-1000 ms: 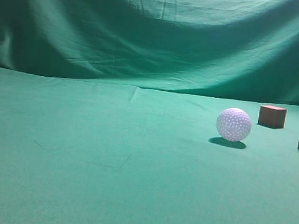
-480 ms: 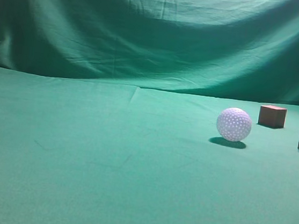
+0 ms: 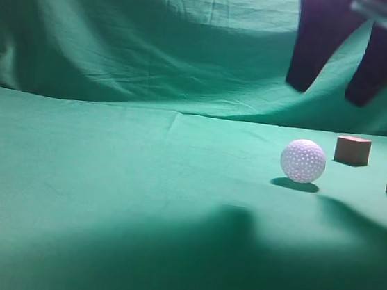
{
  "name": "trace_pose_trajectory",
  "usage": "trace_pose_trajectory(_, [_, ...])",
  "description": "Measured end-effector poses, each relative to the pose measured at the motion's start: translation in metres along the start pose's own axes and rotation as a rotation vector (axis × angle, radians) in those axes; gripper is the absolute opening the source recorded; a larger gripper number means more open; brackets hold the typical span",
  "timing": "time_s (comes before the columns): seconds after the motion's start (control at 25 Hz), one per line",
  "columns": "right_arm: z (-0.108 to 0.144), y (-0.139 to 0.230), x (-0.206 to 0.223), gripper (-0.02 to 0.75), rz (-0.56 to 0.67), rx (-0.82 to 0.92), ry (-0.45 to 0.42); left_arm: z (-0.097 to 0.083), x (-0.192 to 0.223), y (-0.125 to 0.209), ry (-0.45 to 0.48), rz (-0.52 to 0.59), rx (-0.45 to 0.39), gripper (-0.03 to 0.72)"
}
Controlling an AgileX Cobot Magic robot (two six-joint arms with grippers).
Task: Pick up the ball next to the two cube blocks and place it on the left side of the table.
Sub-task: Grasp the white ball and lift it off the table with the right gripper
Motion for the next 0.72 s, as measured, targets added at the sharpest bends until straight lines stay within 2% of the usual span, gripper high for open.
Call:
trace_pose_trajectory(0.04, [-0.002,-0.002,0.008,0.557,0.017,0.003,-0.002,0.0,0.0,0.0,0.0,0.0,0.0,0.0])
trace_pose_trajectory(0.32, [-0.009,-0.005,0.053,0.541,0.112,0.02,-0.012,0.0,0.0,0.0,0.0,0.0,0.0,0.0])
trace_pose_trajectory(0.52, [-0.012,-0.002,0.07,0.541,0.141,0.027,-0.012,0.0,0.0,0.0,0.0,0.0,0.0,0.0])
trace_pose_trajectory(0.56, [-0.013,-0.003,0.073,0.488,0.139,0.028,-0.009,0.0,0.0,0.0,0.0,0.0,0.0,0.0])
trace_pose_trajectory(0.6, [-0.013,-0.003,0.073,0.488,0.139,0.028,-0.009,0.0,0.0,0.0,0.0,0.0,0.0,0.0])
trace_pose_trajectory(0.68, [-0.014,-0.005,0.077,0.334,0.128,0.027,-0.004,0.0,0.0,0.0,0.0,0.0,0.0,0.0])
trace_pose_trajectory(0.72, [-0.015,-0.006,0.077,0.309,0.123,0.027,-0.003,0.0,0.0,0.0,0.0,0.0,0.0,0.0])
Point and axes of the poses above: a point on each arm's last joint axis where the gripper is mounted, x pointing out along that axis toward the gripper, z along the wrist's bending axis when the last joint is at zero, y = z × x, the point moved 6 cm from there along x, pointing out along that axis toward the gripper, and after that the axes turned 3 degrees about -x, right-handed, at the moved point
